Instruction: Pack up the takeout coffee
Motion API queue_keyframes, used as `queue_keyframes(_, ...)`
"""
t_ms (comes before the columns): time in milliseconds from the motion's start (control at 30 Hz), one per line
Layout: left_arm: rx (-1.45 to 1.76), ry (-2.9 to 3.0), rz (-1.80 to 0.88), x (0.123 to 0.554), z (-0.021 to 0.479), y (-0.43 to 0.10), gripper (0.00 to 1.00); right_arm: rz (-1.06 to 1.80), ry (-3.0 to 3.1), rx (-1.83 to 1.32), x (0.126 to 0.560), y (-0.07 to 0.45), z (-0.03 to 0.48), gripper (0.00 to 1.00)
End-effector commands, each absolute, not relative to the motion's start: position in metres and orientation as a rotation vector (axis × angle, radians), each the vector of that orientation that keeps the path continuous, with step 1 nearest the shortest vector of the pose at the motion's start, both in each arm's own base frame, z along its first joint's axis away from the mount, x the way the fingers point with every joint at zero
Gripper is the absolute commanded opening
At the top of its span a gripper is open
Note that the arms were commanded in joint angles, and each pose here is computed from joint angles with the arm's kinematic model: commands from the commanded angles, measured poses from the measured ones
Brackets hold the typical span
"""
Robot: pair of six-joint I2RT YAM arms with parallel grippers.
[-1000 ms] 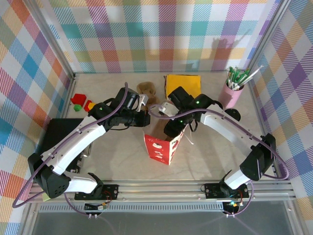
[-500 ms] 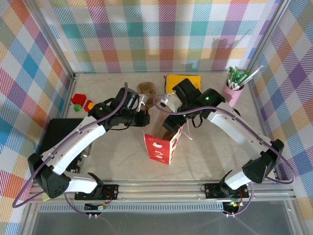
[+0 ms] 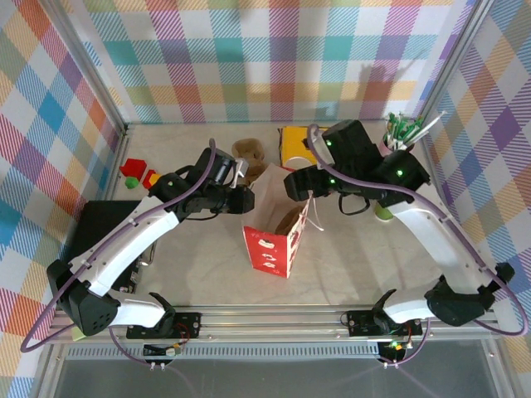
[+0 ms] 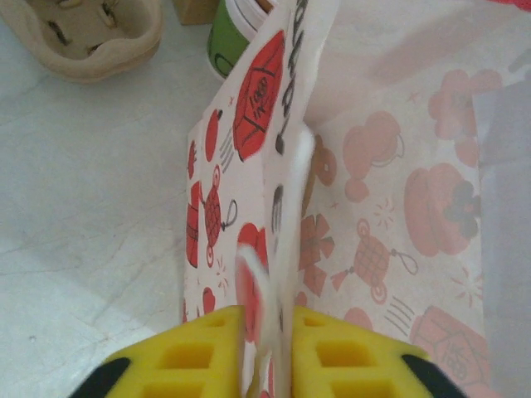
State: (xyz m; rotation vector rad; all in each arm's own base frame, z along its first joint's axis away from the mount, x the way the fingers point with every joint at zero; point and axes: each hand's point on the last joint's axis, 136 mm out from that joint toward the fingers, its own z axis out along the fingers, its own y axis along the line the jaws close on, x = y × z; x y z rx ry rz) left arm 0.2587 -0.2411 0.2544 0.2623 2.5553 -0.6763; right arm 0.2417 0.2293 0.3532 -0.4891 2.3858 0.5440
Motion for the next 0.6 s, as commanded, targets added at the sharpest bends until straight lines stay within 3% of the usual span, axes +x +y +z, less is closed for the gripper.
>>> queue_keyframes(0,0.235,2.521,-0.629,0.255,0.280,-0.230,0.37,0.554,2.476,-0.152,0.241,0.213,0.339,0.84)
queue_keyframes(100,0.218,2.487,-0.587,0.254,0.298,-0.222,0.45,0.563,2.491,-0.058,0.240,0.207,0.325,0.83)
queue_keyframes(333,0.253,2.390,-0.529,0.246,0.345,-0.230,0.48,0.649,2.519,0.049,0.240,0.208,0.299,0.79)
queue_keyframes(567,0.308,2.429,-0.608,0.241,0.334,-0.296,0.29,0.716,2.549,0.097,0.246,0.213,0.281,0.66)
